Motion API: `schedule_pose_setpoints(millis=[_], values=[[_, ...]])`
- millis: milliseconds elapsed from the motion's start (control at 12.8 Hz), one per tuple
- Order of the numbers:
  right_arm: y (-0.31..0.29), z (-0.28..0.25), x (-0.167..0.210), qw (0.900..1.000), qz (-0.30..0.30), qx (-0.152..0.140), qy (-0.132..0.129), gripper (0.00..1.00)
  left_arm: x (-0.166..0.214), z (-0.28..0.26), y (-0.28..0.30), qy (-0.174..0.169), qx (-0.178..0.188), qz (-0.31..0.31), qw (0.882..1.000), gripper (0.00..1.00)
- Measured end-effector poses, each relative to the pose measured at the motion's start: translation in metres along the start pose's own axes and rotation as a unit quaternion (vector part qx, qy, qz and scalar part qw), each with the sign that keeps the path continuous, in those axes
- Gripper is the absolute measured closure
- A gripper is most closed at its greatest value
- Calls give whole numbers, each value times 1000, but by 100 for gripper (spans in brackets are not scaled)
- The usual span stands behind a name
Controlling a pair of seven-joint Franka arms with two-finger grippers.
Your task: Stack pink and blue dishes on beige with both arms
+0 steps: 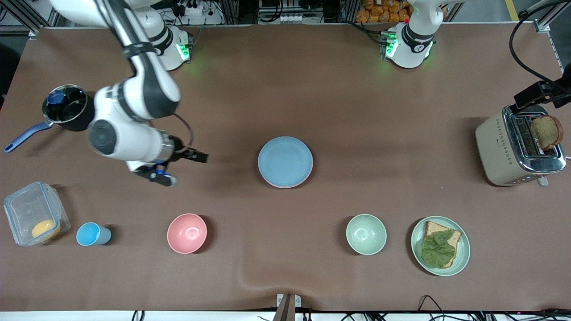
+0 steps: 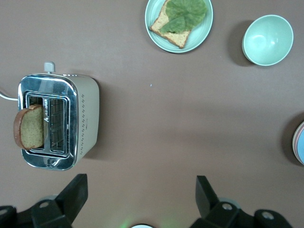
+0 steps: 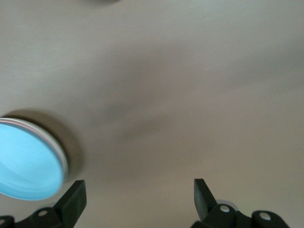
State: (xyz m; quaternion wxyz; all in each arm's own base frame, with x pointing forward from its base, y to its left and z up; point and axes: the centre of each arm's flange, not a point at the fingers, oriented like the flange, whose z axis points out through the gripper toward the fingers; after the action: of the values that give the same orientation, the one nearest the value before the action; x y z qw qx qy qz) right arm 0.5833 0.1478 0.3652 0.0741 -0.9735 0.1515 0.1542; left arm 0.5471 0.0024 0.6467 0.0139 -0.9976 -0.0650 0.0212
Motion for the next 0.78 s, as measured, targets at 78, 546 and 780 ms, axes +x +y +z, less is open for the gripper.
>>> schedule_pose_setpoints(millis=[78,546,780], values=[[26,-11,9,1000,-16,2,-3,0,0,4,2,-6,-5,1,1000,0],[139,-121,-6,990,-134,-23,42,0,2,21,4,-25,-11,2,1000,0],[134,-185,-69,983,-160,-57,70,0,0,19,4,-24,-11,12,1000,0]])
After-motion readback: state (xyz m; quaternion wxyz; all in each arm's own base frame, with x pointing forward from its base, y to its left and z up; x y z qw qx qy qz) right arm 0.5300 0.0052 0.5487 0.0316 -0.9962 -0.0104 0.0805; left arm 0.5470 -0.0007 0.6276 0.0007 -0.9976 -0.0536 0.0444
